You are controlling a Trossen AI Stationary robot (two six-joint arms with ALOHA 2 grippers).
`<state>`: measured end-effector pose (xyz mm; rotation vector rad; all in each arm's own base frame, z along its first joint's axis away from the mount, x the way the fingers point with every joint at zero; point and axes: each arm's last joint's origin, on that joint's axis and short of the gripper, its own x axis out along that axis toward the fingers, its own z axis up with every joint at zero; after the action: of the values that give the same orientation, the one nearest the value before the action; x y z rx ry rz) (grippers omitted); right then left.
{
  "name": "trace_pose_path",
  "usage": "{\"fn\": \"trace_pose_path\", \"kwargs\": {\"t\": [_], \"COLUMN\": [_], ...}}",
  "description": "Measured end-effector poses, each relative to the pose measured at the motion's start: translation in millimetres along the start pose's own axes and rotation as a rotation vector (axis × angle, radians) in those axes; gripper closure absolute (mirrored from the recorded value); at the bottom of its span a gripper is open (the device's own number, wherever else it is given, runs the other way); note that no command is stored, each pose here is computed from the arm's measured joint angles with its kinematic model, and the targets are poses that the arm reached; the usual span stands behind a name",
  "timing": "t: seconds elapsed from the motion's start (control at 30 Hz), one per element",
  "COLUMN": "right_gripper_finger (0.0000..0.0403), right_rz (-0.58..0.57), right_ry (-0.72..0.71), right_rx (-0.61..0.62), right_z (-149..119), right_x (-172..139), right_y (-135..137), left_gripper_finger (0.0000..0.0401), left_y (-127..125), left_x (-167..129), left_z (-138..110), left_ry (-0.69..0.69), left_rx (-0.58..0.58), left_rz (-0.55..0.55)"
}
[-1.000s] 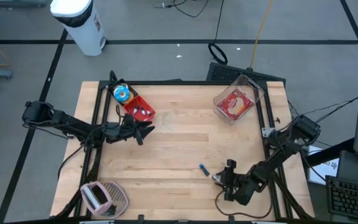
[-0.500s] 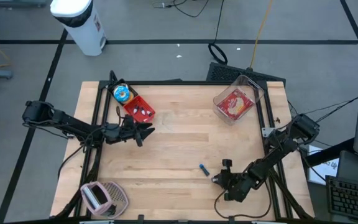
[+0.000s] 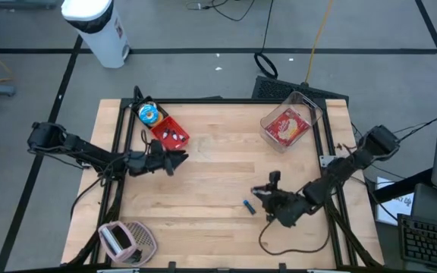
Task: Pick & Place Food Item
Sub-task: Put the purple food coloring bottle into the red bin
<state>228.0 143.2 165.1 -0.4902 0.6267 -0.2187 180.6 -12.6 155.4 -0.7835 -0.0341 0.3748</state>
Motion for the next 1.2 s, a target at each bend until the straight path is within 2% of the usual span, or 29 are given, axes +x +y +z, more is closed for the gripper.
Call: {"fn": "trace_pose_path", "kwargs": {"t": [0.1,0.27,0.53,0.63,0.8,0.93,1.2], "right_gripper_finger": [0.0331,0.0339,0.0334,0.0336,0.0332,0.0335,0.0331], "right_rz": [-0.032,-0.082,-0.148,-0.159,-0.168,-0.171,-0.183], "right_ry": [0.001,-0.012,-0.128,-0.154,-0.160,-0.163,-0.213], "right_rx": [-0.037,-0.105,-0.123,-0.150,-0.182,-0.184,-0.186], "right_z": [3,9,27,31,32,32,38], "right_x": [11,26,33,32,31,31,30], "right_y": [-10,-23,-37,-37,-38,-38,-40], "left_gripper_finger": [0.0190,0.0190,0.0189,0.0189,0.0189,0.0189,0.0189], "left_y": [-9,-39,-84,-95,-110,-116,-115], "left_x": [2,20,89,115,144,153,161], "left_z": [-4,-15,-44,-51,-55,-55,-48], "left_ry": [0.026,0.072,0.142,0.140,0.178,0.194,0.192], "left_rx": [0.009,0.158,0.291,0.294,0.297,0.301,0.242], "left_rz": [-0.028,-0.082,-0.071,-0.074,-0.164,-0.209,-0.172]}}
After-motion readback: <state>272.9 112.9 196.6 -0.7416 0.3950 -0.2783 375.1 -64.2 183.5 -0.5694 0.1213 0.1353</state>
